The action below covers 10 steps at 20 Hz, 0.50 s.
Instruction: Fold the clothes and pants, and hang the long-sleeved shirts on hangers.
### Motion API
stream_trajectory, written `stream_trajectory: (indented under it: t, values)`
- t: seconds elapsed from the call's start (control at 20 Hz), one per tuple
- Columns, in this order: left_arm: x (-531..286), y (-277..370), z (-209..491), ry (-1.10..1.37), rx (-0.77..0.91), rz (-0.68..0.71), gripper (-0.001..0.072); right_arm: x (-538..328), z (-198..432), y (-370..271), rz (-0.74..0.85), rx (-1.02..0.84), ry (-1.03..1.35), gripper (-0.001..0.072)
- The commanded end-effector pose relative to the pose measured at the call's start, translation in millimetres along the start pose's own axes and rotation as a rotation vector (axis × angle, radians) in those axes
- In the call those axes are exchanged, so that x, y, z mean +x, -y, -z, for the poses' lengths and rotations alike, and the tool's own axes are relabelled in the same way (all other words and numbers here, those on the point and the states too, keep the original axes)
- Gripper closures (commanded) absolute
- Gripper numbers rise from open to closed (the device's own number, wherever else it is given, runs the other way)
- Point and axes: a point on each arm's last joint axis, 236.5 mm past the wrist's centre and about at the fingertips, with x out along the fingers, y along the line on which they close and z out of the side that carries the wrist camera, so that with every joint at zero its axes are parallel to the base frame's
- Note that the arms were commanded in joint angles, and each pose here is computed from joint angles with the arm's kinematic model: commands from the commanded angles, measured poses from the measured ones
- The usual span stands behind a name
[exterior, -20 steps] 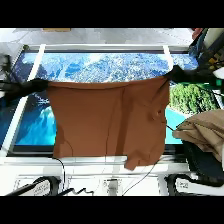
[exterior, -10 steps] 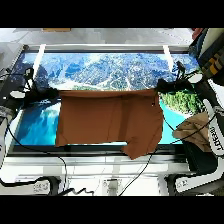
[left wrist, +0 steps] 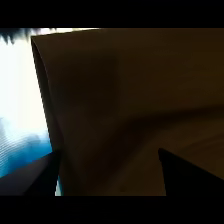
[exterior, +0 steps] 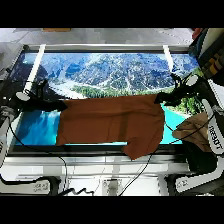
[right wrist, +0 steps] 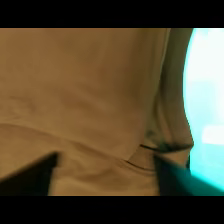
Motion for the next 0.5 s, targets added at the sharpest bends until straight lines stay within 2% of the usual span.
stream_trajectory:
  t: [0.0,0.1,0.25,0.3,0.35,0.4,0.45]
  values:
    - [-14,6,3,-0.015,-0.011,0.004,-0.0005,-10,13,7,0.044,-0.018,-0.058,0.0024]
    - [-37,13,-2,0.011,0.01,0.001,-0.0004,-27,24,15,0.099,-0.047,-0.103,0.0024]
    - [-89,9,17,-0.035,0.088,-0.094,0.0005,-63,55,28,0.171,-0.088,-0.205,0.0027]
    - [-105,7,30,-0.075,0.101,-0.125,0.0006,-72,66,26,0.156,-0.071,-0.227,0.0061]
    - [-119,5,46,-0.127,0.108,-0.149,0.0012,-79,78,25,0.14,-0.057,-0.255,0.0135]
    - [-129,3,59,-0.169,0.107,-0.164,0.007,-83,91,24,0.121,-0.04,-0.272,0.0163]
    - [-134,-3,70,-0.192,0.094,-0.178,0.0093,-83,105,22,0.1,-0.026,-0.284,0.0163]
